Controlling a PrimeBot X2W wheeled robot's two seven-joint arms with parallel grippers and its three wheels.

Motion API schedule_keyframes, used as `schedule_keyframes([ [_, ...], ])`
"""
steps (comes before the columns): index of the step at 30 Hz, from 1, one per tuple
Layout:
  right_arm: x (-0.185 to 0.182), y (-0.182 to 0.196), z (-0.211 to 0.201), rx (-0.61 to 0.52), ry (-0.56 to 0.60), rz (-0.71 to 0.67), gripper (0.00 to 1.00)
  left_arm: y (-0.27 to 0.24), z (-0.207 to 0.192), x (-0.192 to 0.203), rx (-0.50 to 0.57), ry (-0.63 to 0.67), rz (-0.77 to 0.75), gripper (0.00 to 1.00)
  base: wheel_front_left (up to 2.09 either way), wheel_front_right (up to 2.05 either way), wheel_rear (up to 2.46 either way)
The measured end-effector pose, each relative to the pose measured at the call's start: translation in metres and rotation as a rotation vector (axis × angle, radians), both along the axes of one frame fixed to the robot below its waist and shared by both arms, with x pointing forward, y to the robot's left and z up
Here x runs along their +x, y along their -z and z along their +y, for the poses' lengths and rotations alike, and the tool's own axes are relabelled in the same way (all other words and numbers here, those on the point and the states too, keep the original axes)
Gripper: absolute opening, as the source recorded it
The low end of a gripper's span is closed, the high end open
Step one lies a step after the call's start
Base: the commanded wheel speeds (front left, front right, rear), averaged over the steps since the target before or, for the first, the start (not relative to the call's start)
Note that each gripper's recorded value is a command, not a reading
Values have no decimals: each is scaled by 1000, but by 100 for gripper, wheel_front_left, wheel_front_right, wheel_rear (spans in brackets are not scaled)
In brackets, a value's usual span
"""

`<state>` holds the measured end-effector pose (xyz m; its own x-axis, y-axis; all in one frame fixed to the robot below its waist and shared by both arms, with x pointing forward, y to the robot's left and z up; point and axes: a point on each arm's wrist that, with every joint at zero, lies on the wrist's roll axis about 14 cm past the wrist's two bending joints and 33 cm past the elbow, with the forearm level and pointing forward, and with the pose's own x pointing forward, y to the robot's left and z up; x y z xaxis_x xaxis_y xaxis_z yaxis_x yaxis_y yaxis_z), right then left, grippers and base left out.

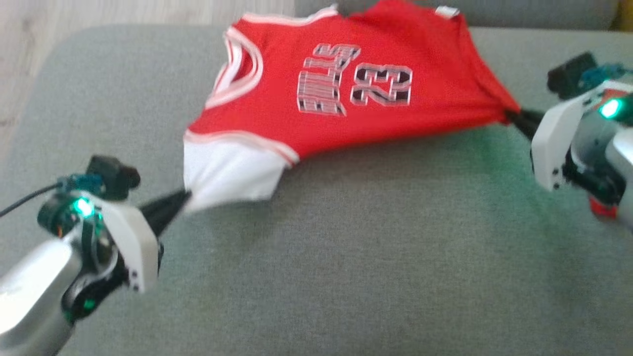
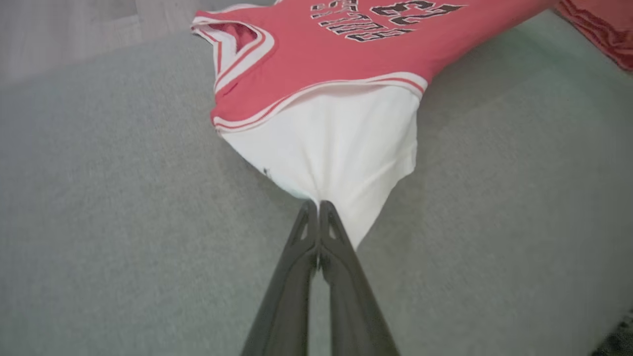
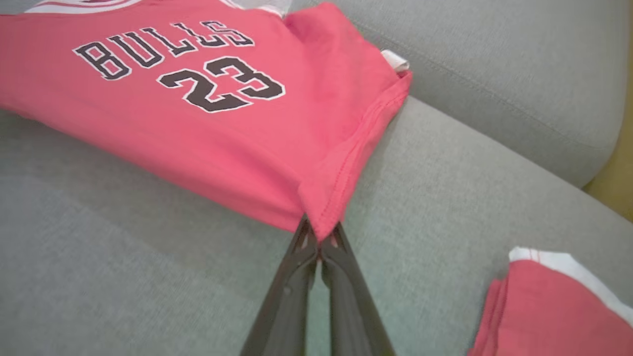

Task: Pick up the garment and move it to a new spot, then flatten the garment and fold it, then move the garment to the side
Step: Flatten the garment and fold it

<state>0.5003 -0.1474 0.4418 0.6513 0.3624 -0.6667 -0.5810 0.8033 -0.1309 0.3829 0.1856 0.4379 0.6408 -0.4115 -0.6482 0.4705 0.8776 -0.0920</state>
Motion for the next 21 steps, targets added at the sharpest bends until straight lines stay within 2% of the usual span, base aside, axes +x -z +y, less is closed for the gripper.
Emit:
schedule_keyframes([
  [7,-46,0,-5,13,-1,108,0,-19,-15,-64,-77,93,146,0,0,0,0],
  [11,-72,1,-9,23,7,174,0,-30,-22,-88,-94,127,161,0,0,0,0],
  [15,-92,5,-12,40,11,227,0,-37,-27,-93,-97,133,145,0,0,0,0],
  [21,-96,11,-11,54,7,253,0,-35,-26,-81,-81,113,103,0,0,0,0],
])
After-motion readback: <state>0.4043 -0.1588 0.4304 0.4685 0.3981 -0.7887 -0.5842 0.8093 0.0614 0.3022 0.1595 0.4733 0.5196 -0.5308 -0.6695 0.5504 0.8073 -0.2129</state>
